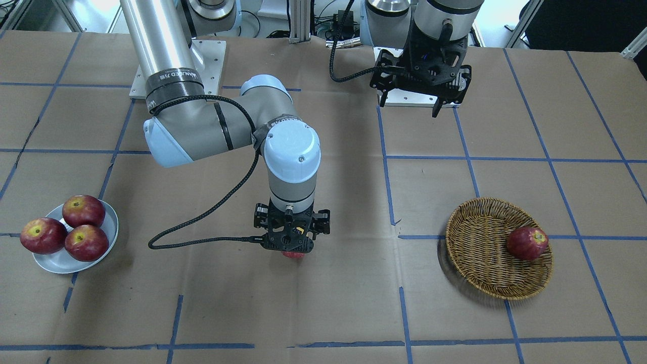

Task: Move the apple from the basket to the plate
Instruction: 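Lower the right gripper onto the apple and close it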

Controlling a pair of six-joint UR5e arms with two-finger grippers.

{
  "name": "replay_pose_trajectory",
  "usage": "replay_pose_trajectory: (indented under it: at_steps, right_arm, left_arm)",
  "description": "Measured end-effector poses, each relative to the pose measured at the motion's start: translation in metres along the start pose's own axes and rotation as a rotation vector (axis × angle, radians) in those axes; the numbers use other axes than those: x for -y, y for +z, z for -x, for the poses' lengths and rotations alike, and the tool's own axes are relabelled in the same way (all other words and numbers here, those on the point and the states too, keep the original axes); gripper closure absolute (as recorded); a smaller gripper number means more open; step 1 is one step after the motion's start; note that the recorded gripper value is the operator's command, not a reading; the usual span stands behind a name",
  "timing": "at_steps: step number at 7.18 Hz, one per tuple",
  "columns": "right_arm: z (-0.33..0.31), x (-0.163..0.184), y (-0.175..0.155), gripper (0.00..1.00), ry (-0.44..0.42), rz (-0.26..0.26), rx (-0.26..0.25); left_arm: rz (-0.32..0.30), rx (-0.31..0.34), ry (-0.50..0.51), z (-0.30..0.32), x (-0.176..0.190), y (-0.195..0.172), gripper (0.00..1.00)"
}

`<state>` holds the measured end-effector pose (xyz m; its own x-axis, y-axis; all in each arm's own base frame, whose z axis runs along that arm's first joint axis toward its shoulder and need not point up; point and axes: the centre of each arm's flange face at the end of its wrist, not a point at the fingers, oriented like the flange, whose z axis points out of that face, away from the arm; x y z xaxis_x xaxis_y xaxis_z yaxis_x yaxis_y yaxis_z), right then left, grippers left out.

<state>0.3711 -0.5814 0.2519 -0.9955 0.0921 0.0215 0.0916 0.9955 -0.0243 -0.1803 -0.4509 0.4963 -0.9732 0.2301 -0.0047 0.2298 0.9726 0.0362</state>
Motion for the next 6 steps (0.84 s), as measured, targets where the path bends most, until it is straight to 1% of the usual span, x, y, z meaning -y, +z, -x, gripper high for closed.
replay_pose_trajectory:
  at_steps: [2,3,4,5,6]
  right_arm:
    - [0.000,0.000,0.029,0.00,-0.009,0.022,-0.011]
    - [0.000,0.001,0.043,0.06,-0.010,0.022,-0.011]
    - [0.000,0.002,0.055,0.29,-0.011,0.024,-0.011]
    - [0.001,0.002,0.061,0.35,-0.011,0.024,-0.011]
    - [0.002,0.003,0.064,0.47,-0.011,0.022,-0.011]
  left_arm:
    - [0.005,0.000,-0.003,0.002,-0.003,0.003,0.01]
    - [0.007,-0.001,-0.011,0.005,-0.007,0.005,0.01]
    - [0.010,-0.003,-0.020,0.009,-0.010,0.008,0.01]
    - [0.011,-0.004,-0.023,0.011,-0.013,0.010,0.01]
    - [0.010,-0.004,-0.021,0.012,-0.014,0.011,0.01]
